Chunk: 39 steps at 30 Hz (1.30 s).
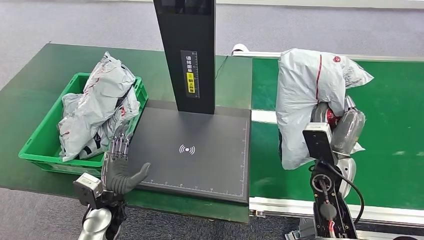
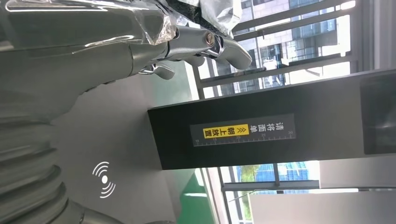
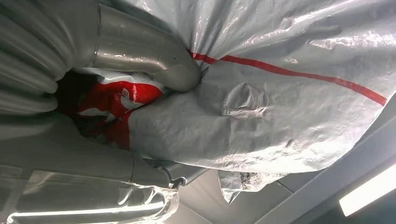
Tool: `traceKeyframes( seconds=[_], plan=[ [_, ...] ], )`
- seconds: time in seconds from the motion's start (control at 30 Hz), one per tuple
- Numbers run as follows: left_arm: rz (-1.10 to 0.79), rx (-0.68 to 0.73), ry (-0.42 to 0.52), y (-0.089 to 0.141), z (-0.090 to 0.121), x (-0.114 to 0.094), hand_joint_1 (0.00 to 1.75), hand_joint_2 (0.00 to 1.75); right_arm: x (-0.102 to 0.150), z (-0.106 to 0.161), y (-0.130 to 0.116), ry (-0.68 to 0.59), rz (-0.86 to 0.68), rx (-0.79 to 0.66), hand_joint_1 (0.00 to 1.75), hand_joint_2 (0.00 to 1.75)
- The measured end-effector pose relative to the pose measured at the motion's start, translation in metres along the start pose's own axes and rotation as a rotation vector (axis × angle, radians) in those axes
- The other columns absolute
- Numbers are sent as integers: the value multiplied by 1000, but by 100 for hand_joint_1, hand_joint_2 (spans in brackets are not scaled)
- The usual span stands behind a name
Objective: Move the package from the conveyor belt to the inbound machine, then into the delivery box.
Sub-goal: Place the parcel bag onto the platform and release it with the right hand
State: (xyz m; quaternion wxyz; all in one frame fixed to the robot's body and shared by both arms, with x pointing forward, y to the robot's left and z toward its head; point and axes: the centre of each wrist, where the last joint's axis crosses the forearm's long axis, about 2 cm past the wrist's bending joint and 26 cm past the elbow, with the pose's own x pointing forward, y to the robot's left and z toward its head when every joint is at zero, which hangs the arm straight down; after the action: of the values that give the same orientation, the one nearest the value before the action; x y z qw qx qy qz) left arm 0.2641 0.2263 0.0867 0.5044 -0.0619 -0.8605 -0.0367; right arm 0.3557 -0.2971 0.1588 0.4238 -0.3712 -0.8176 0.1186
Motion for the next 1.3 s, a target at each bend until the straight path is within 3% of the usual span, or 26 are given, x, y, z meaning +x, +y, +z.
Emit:
traceKeyframes(
  seconds=[0.33,0.5,0.7,0.87,1.0,1.1,1.3],
  plan=[
    [0,5,-6,0,0,1,0,175,2,-1,-2,-10,-10,-14,175,175],
    [-25,37,-38,1,-4,2,0,175,8,-3,-1,-73,-145,20,175,175],
    [-13,47,-73,3,-18,3,0,175,32,-2,18,-241,-214,310,175,175],
    [-11,45,-75,3,-19,3,0,175,40,-3,25,-290,-188,400,175,175],
    [-26,54,-87,4,-24,3,0,175,117,-19,114,-642,62,1070,175,175],
    [-28,54,-93,4,-27,4,0,175,137,-21,132,-711,116,1147,175,175],
    [-31,54,-97,5,-31,4,0,175,143,-20,144,-737,268,1190,175,175]
  ],
)
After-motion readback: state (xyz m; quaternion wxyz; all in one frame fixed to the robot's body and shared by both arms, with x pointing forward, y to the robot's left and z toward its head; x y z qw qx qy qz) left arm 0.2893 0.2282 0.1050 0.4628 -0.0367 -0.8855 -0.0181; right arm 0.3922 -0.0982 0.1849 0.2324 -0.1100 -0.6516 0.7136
